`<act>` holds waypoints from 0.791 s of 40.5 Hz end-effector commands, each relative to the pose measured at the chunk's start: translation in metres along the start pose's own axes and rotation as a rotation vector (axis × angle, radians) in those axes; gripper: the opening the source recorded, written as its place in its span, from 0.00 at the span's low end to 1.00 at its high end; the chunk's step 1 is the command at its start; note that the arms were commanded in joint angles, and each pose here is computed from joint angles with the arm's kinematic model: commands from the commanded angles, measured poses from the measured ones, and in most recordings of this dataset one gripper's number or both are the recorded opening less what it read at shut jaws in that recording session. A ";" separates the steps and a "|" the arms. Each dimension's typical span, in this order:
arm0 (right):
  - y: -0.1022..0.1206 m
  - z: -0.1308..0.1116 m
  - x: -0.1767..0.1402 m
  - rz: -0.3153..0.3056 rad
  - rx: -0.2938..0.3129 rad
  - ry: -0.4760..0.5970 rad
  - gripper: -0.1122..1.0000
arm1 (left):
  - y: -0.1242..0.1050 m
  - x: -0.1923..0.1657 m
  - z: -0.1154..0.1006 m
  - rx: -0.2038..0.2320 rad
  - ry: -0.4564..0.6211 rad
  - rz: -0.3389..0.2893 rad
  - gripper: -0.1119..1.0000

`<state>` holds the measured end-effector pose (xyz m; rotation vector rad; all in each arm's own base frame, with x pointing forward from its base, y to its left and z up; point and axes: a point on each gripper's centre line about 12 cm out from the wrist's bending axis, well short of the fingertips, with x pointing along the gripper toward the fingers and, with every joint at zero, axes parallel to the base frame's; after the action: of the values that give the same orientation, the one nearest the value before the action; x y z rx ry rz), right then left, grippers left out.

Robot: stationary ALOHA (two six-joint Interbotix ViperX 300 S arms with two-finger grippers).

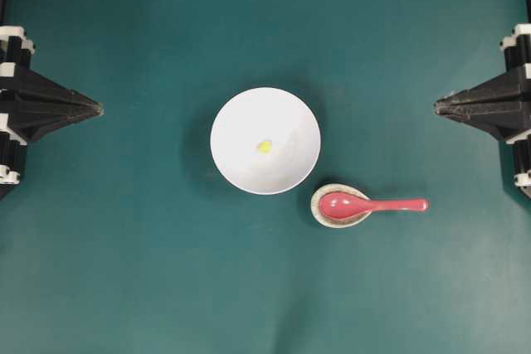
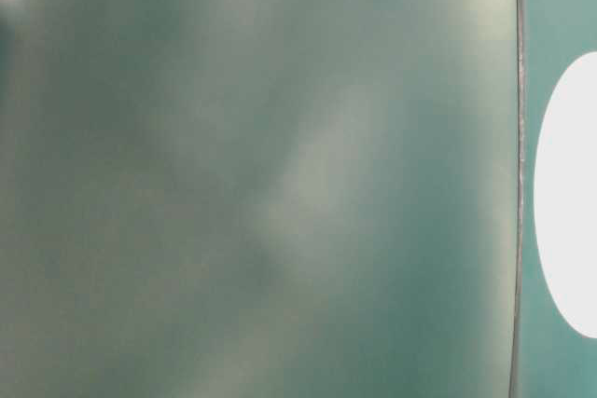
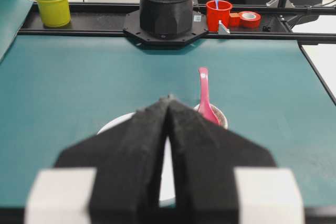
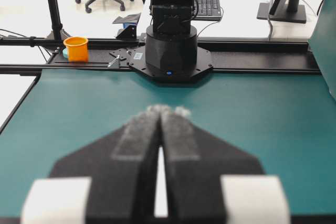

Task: Scoop the yellow hexagonal prism block from the bowl with a spoon using the right arm.

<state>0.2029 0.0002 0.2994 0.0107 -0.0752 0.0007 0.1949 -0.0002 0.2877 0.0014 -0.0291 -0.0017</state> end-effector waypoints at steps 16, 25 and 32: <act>-0.001 -0.006 0.006 -0.006 0.025 0.071 0.54 | 0.000 0.003 0.009 0.000 -0.021 0.001 0.09; 0.001 -0.027 0.017 -0.003 0.051 0.135 0.56 | 0.000 0.003 0.008 0.000 -0.018 0.001 0.09; 0.012 -0.048 0.028 0.036 0.056 0.165 0.56 | 0.000 0.003 0.009 0.002 -0.020 0.001 0.09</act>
<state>0.2276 0.0072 0.2574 0.0608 0.0962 0.0207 0.1952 -0.0002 0.2874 0.0014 -0.0276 -0.0017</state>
